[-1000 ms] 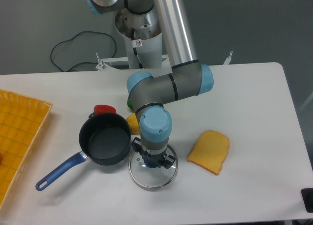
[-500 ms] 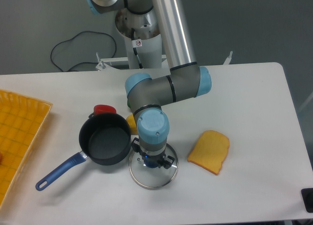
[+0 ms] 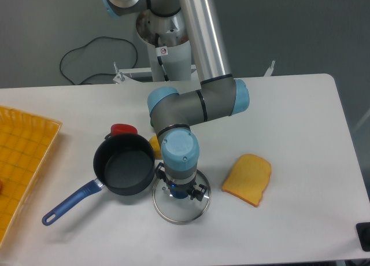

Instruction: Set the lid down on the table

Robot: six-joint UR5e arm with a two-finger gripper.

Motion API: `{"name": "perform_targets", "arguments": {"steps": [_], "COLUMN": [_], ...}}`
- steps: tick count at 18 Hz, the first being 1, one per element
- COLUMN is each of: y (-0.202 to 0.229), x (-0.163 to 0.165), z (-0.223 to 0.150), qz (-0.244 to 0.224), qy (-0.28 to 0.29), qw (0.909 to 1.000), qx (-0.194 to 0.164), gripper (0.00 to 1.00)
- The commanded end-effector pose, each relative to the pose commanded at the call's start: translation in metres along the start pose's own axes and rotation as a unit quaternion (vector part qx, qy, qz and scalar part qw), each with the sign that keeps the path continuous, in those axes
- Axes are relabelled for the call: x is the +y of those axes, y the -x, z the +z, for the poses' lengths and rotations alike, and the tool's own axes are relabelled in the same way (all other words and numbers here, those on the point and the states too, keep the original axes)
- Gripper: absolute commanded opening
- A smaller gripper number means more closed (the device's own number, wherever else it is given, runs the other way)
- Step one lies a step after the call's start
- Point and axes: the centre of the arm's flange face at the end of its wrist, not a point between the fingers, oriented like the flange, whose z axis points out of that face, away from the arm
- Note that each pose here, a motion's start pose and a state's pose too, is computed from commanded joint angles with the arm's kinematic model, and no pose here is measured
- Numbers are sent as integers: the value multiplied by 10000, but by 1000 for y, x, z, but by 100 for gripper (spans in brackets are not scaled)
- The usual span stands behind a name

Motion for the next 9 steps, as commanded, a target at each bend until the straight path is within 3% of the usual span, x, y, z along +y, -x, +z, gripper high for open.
{"name": "perform_targets", "arguments": {"steps": [6,9], "y": [-1,-6], "x": [1,7], "z": [-60,-89], "qz": [171,714], "qy": [-305,-270], "qw": [9986,9947], "qx": [-396,-693], "gripper": [100,100]}}
